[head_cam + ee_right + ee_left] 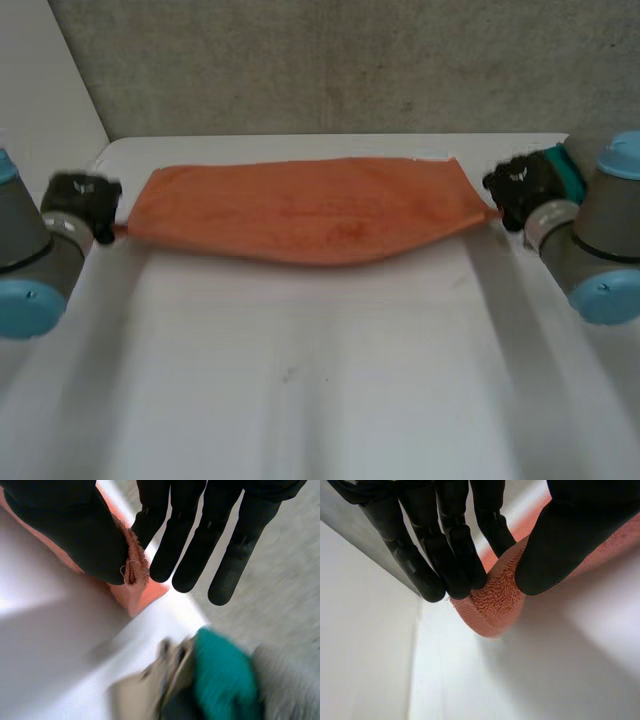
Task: Fold the laundry.
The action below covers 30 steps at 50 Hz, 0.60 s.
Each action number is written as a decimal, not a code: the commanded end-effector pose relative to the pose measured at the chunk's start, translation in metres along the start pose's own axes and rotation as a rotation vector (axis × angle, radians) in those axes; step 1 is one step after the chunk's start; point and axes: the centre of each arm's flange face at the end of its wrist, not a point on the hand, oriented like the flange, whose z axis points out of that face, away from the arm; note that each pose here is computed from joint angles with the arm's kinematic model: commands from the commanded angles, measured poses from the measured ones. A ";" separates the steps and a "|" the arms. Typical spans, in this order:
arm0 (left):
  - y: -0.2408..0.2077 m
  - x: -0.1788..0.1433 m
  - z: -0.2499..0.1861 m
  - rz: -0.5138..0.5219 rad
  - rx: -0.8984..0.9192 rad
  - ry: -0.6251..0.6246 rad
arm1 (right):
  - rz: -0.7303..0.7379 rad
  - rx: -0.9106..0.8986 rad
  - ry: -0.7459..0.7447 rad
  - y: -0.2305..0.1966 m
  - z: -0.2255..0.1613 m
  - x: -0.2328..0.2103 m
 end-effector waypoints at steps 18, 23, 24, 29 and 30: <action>0.001 0.007 -0.102 0.310 -0.289 0.258 | -0.206 -0.299 -0.261 0.035 -0.081 0.011; -0.005 -0.002 -0.054 0.270 -0.243 0.158 | -0.147 -0.206 -0.166 0.027 -0.051 0.015; -0.008 -0.003 -0.039 0.255 -0.224 0.130 | -0.129 -0.168 -0.126 0.024 -0.039 0.017; -0.013 -0.006 0.000 0.213 -0.188 0.062 | -0.077 -0.065 -0.037 0.012 -0.008 0.018; -0.014 -0.006 0.006 0.208 -0.184 0.052 | -0.065 -0.055 -0.029 0.011 -0.003 0.016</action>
